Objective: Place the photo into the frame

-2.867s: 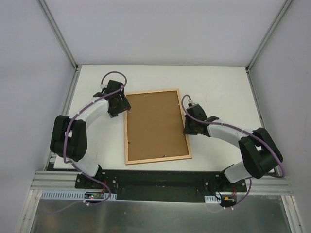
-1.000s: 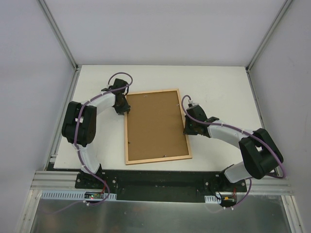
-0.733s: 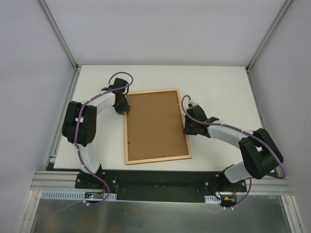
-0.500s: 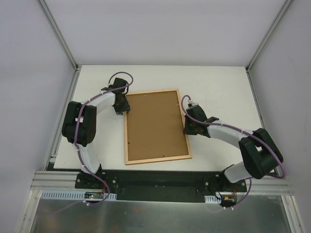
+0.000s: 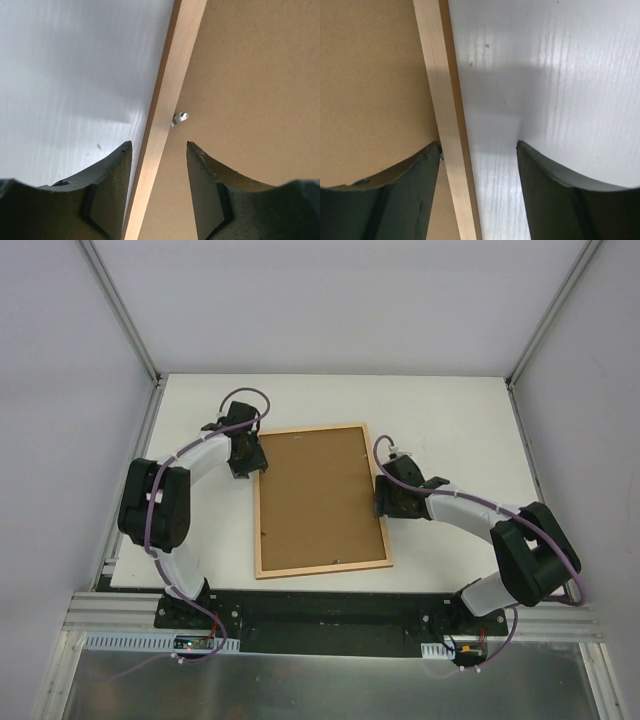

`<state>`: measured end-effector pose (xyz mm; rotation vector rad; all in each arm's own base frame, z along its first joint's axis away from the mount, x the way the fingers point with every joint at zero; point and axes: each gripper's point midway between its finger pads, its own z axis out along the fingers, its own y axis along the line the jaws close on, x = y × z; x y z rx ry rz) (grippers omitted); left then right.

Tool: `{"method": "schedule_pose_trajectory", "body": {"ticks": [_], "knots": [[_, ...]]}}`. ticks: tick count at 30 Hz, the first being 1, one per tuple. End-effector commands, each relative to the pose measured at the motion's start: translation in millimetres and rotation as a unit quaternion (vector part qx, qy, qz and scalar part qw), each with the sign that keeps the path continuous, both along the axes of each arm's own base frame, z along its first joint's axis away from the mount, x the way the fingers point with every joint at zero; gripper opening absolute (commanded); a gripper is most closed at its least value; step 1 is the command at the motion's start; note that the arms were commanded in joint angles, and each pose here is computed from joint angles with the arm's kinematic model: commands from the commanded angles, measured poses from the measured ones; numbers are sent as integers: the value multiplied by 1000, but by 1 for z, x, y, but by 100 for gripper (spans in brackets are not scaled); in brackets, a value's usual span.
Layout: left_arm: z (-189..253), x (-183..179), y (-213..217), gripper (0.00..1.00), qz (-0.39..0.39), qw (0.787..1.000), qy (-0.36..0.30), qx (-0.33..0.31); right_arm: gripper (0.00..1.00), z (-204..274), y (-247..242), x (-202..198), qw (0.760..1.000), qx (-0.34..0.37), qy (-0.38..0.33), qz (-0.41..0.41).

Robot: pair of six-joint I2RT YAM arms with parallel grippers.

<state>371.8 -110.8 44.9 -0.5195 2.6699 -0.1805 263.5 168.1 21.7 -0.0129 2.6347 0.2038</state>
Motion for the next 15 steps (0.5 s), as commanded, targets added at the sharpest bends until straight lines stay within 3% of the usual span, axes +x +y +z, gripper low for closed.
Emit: {"method": "schedule_pose_trajectory", "body": {"ticks": [1, 7, 15], "knots": [[11, -30, -4, 47, -3, 1000, -2, -19, 67, -1, -27, -35, 998, -55, 36, -9], [6, -48, -3, 47, 29, 999, 0, -31, 68, 12, -28, -78, 999, -33, 30, -23], [9, -55, -21, 44, 11, 999, -8, -42, 68, 2, -25, -139, 995, 1, 71, -66]]}}
